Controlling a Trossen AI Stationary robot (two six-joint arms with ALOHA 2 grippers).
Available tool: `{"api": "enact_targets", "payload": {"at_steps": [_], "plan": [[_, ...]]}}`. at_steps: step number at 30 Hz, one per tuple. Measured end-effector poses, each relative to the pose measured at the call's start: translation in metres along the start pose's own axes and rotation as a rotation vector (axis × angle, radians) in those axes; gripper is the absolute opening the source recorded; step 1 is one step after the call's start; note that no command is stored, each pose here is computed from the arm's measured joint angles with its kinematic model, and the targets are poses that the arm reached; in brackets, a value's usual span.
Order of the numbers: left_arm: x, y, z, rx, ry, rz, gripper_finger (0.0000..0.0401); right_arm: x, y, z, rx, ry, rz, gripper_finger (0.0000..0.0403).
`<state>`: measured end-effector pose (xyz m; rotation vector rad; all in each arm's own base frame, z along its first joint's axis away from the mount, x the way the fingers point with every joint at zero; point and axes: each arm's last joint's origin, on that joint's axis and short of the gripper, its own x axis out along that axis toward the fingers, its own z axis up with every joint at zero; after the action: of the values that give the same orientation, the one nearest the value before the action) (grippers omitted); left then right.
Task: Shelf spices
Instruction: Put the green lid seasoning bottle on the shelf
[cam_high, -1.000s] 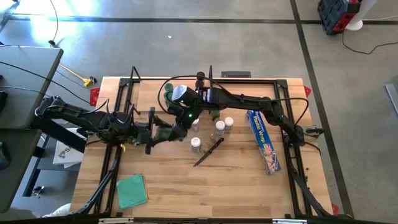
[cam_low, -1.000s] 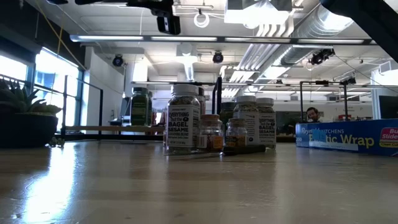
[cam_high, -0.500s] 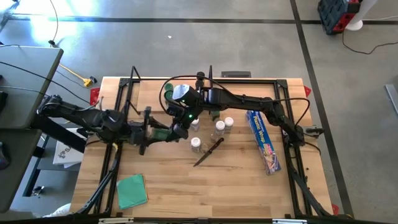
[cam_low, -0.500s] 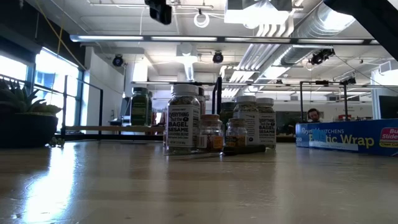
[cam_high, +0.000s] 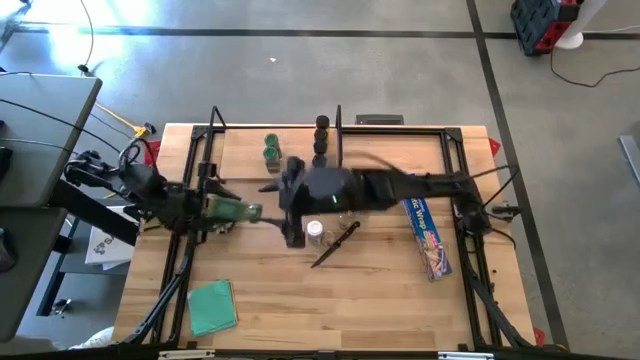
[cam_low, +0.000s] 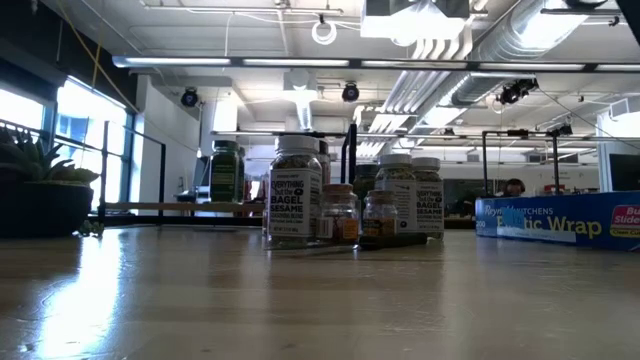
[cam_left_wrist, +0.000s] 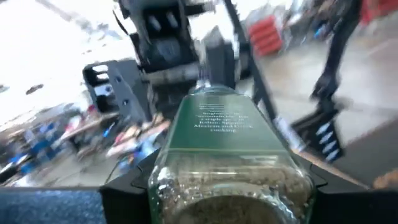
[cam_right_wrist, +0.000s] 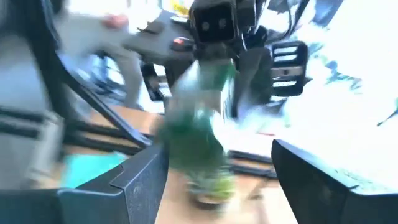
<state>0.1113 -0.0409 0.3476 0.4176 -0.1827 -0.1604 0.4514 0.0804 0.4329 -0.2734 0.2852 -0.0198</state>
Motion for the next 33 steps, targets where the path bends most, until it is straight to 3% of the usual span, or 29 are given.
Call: {"api": "enact_targets", "payload": {"at_steps": [5, 10, 33], "plan": [[0.001, -0.001, 0.003, -0.050, -0.143, -0.005, 0.0187, -0.005, 0.033, 0.012, -0.212, -0.053, -0.140, 0.0276], [0.005, -0.004, -0.002, -0.038, -0.144, 0.028, 0.0187, -0.007, 0.050, 0.022, -0.271, -0.141, -0.180, 0.0277], [0.019, -0.006, -0.002, -0.031, -0.149, 0.074, 0.0187, 0.016, 0.028, 0.007, -0.186, -0.120, -0.165, 0.0269]]}}
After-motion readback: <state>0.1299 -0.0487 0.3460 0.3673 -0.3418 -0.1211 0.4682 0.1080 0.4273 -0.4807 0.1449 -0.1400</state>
